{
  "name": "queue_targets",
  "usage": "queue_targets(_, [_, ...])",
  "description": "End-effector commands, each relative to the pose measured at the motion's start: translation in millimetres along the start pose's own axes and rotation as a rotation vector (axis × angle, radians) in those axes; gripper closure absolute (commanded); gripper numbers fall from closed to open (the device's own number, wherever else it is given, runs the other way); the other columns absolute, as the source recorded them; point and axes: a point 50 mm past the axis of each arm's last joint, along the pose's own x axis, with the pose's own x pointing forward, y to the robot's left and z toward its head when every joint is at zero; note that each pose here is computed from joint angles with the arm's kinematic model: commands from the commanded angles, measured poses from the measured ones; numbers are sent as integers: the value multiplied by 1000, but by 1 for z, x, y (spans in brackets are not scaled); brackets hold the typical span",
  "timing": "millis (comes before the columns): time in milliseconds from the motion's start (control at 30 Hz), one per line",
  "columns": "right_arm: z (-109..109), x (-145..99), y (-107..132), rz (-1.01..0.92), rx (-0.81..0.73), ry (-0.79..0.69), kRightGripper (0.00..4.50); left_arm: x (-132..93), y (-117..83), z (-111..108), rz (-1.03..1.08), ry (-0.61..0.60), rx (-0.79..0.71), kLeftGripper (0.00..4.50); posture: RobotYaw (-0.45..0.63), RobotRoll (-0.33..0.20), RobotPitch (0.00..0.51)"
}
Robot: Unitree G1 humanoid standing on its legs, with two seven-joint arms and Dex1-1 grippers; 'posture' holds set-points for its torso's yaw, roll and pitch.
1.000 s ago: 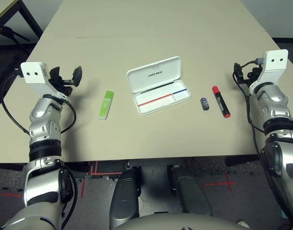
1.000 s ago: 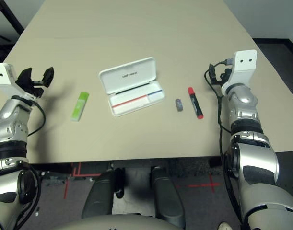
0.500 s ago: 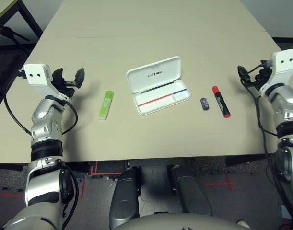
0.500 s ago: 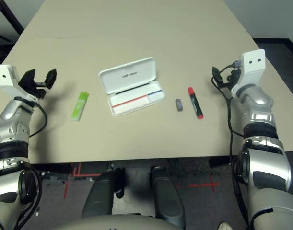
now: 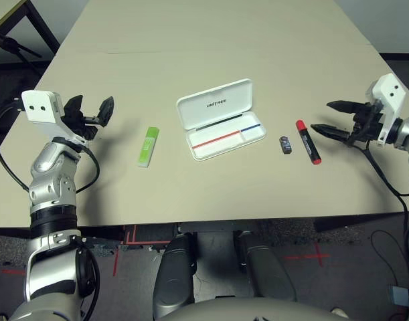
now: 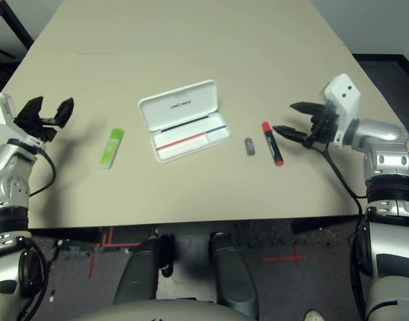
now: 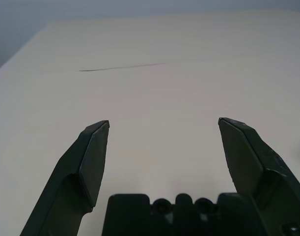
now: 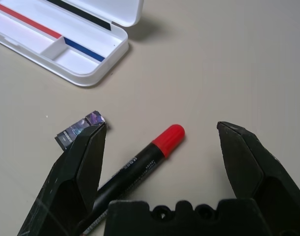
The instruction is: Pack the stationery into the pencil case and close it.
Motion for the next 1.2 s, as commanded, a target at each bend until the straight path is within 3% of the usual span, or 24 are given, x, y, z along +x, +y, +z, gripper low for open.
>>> queue_targets(33, [0, 5, 1, 19, -8, 8, 0, -9, -15, 6, -143, 41, 24, 31, 66, 0, 178])
queue_targets(267, [-3, 11, 2, 25, -22, 23, 0, -23, -60, 13, -505, 182, 30, 31, 71, 0, 178])
queue_targets(567, [-8, 13, 2, 22, -42, 51, 0, -8, -128, 1, -841, 313, 88, 31, 63, 0, 157])
queue_targets(900, [-12, 15, 4, 15, -44, 61, 0, 9, -164, -16, -1016, 399, 191, 31, 32, 0, 150])
queue_targets(1200, [-13, 15, 6, 16, -48, 65, 0, 26, -175, -32, -1028, 468, 306, 31, 14, 0, 158])
